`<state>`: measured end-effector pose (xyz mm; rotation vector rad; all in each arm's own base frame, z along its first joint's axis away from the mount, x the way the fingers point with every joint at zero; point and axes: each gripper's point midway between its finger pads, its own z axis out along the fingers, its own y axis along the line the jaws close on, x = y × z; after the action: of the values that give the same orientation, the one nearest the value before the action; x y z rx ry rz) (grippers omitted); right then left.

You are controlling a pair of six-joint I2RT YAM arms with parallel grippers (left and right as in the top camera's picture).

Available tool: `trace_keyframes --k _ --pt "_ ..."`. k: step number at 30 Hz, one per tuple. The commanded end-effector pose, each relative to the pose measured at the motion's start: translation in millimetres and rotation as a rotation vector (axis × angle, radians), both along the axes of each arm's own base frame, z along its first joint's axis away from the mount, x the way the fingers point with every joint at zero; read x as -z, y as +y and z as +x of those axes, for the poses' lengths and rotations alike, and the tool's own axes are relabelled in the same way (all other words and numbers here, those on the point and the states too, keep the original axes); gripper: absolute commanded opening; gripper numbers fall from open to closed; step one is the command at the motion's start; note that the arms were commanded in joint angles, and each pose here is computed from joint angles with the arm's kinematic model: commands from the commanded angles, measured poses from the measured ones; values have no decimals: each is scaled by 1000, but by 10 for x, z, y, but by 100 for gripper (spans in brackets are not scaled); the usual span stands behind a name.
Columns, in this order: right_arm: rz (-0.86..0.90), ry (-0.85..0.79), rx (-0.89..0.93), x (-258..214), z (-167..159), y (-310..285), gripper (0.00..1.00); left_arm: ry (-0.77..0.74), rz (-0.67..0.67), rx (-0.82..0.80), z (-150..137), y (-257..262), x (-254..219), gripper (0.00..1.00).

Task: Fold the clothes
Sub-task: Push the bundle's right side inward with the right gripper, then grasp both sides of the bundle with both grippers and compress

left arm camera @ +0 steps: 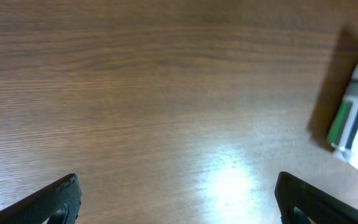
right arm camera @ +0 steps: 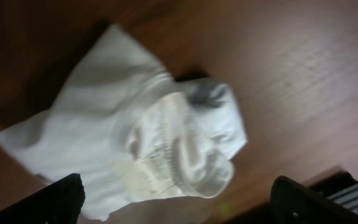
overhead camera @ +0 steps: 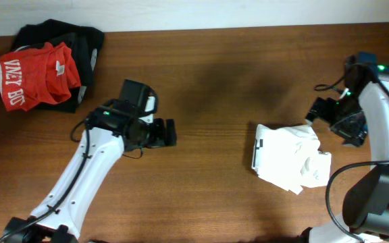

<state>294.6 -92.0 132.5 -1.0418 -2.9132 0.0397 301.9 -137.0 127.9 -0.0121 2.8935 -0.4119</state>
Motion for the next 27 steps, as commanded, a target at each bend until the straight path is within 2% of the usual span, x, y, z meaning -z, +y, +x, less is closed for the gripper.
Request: trace_keyframes --k 1,2,3,4,6,7,8,10,12,20,27 --pt "-52 23 188 32 -231 -447 99 -4 29 50 -43 -77 24 99" --pt "-49 29 231 80 -305 -559 99 -4 29 52 -47 -85 24 99" --pt "-43 36 279 138 -394 -671 93 -4 29 53 -48 -86 24 99" --pt "-36 44 308 180 -465 -738 80 -5 29 52 -46 -87 23 99" --pt "-9 65 352 267 -589 -780 47 -9 27 52 -36 -90 20 99" --pt "-7 77 356 319 -631 -777 22 -13 26 52 -28 -94 17 99" --pt "-1 84 351 382 -649 -752 8 -14 26 52 -24 -94 16 99" --pt "48 68 348 572 -626 -634 4 -13 26 52 -28 -94 17 99" --pt "103 50 354 718 -614 -522 4 -13 26 53 -28 -94 17 99" --pt "123 43 304 1247 -709 -255 4 -15 25 52 -23 -96 15 99" --pt "122 42 147 1328 -543 135 4 -13 26 52 -28 -94 17 99"
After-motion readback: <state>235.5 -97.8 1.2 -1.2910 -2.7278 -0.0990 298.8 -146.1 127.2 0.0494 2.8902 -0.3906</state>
